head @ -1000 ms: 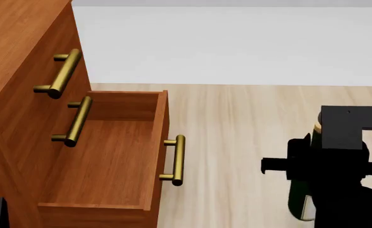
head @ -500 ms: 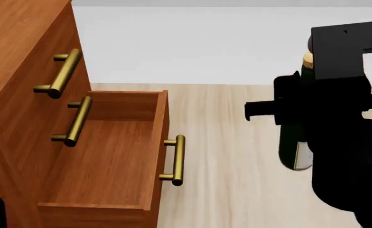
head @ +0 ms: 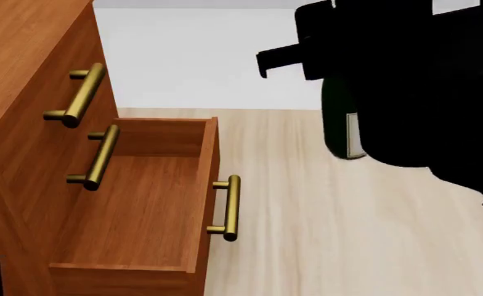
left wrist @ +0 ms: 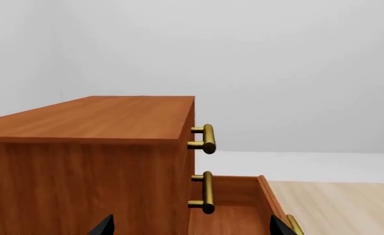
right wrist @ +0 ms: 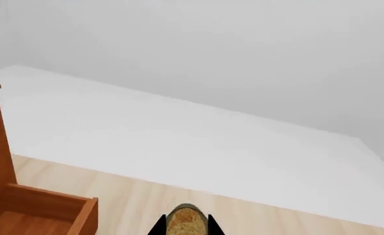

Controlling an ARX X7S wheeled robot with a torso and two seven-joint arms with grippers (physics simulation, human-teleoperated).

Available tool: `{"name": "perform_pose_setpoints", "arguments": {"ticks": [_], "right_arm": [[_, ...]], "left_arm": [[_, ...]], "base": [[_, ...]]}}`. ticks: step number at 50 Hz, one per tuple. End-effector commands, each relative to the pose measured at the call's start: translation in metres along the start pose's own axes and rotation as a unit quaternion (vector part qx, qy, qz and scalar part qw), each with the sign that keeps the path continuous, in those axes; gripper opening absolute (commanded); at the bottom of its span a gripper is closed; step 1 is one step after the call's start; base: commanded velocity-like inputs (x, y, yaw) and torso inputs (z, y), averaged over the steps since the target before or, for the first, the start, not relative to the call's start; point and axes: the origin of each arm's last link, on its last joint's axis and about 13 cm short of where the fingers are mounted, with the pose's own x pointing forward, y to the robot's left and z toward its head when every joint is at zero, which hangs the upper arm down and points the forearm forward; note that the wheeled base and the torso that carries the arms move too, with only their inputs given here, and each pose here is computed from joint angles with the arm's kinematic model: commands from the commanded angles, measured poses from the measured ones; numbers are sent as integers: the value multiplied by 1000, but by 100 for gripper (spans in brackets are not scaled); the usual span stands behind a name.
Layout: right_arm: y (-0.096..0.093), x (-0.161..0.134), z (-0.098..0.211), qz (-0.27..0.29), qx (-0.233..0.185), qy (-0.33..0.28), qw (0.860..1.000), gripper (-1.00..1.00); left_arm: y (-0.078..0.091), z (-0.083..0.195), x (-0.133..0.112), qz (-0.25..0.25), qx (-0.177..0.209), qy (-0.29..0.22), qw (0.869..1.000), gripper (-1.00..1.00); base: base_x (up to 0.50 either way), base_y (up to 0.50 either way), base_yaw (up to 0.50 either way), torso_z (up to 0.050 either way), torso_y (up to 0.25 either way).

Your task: Put the wine bottle in the bottom drawer of the cabinet.

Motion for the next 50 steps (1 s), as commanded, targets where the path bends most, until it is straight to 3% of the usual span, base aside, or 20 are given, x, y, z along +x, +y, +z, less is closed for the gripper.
{"name": "perform_pose_setpoints", "arguments": {"ticks": [1,13,33,50], "right_arm": [[14,2,35,16,-19,-12,1000,-100],[29,10,65,53,-10,-5,999,-100],[49,30,79,103,31,11,994,-100],[85,54,78,135,44,18,990,-100]], "left_arm": [[1,0,0,2,-2,0,1000,100],[3,-1,0,3,-7,2,1000,100],[8,-3,2,9,-12,4,1000,100],[9,-5,1,9,-12,3,1000,100]], "base": [[0,0,0,0,0],[0,0,0,0,1],[0,0,0,0,0],[0,0,0,1,1]]}}
